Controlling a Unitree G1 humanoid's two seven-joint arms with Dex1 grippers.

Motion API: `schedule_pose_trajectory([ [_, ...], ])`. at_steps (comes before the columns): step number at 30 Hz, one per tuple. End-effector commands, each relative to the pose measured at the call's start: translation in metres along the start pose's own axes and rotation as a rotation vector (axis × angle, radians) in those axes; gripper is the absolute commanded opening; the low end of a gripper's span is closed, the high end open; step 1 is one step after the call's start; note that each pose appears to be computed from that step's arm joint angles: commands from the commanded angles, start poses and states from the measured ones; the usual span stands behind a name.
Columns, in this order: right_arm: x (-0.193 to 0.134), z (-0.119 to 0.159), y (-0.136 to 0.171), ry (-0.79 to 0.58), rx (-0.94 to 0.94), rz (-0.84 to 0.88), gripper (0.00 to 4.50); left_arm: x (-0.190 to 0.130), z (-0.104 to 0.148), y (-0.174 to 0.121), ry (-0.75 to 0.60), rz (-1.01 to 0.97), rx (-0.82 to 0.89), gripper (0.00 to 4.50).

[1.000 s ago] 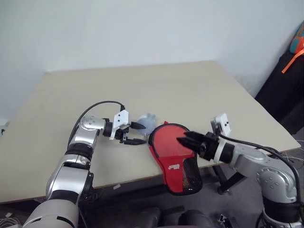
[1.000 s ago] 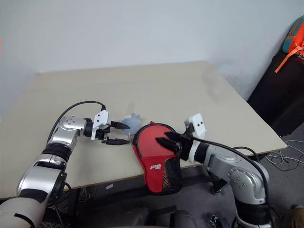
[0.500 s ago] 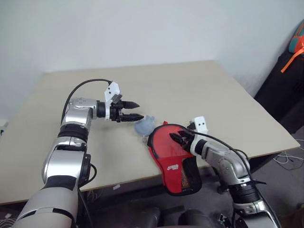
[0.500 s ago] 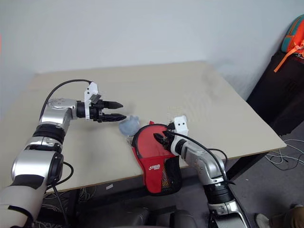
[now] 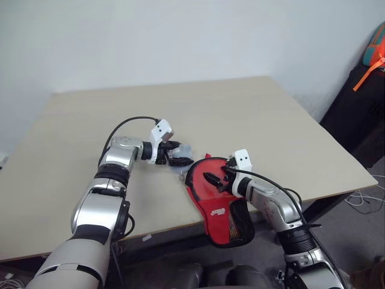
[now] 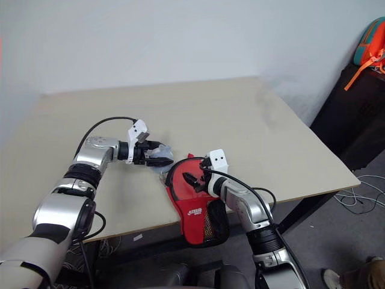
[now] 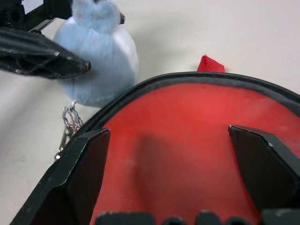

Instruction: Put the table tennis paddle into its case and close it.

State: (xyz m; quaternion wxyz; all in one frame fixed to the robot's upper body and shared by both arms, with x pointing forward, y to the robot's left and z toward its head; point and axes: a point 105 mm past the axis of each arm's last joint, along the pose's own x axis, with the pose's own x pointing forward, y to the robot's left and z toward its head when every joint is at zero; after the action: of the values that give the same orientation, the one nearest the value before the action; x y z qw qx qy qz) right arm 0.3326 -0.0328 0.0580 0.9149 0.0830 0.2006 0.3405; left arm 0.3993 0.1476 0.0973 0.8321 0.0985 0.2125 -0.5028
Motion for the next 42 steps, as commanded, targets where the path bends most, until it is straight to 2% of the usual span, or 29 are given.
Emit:
schedule_pose_trajectory([
  [1,0.001,-0.004,-0.006,0.029,0.002,-0.028,4.46,-0.013,0.021,0.016,-0.020,0.095,0.021,4.50],
  [7,0.003,-0.009,-0.011,0.061,-0.048,-0.063,4.46,-0.004,-0.004,0.014,0.107,0.099,-0.052,4.50],
  [11,0.002,-0.016,-0.019,0.089,-0.046,-0.106,4.46,0.006,-0.038,-0.014,0.224,-0.089,-0.148,4.50],
  [13,0.001,-0.016,-0.022,0.090,-0.046,-0.122,4.46,0.008,-0.049,-0.018,0.259,-0.092,-0.135,4.50],
  [16,-0.002,-0.016,-0.025,0.083,-0.037,-0.140,4.50,0.012,-0.054,-0.019,0.232,-0.082,-0.218,3.89],
  [18,-0.003,-0.016,-0.024,0.082,-0.032,-0.138,4.50,0.014,-0.055,-0.020,0.227,-0.075,-0.220,3.24],
  [20,-0.004,-0.018,-0.020,0.096,-0.029,-0.117,4.50,0.016,-0.051,-0.020,0.213,-0.073,-0.222,2.57],
  [23,-0.005,-0.031,-0.014,0.156,-0.041,-0.084,4.50,0.021,-0.030,-0.021,0.137,-0.105,-0.255,1.63],
  [26,-0.006,-0.044,-0.011,0.218,-0.072,-0.069,4.50,0.024,-0.014,-0.020,0.095,-0.109,-0.249,0.92],
  [28,-0.006,-0.052,-0.011,0.262,-0.100,-0.072,4.50,0.030,-0.007,-0.019,0.092,-0.087,-0.201,0.68],
  [34,-0.010,-0.071,-0.012,0.354,-0.170,-0.069,4.50,0.050,0.022,-0.011,0.038,0.030,-0.145,0.62],
  [42,-0.013,-0.075,-0.012,0.373,-0.152,-0.077,4.50,0.072,0.058,-0.007,-0.032,0.177,-0.095,0.61],
])
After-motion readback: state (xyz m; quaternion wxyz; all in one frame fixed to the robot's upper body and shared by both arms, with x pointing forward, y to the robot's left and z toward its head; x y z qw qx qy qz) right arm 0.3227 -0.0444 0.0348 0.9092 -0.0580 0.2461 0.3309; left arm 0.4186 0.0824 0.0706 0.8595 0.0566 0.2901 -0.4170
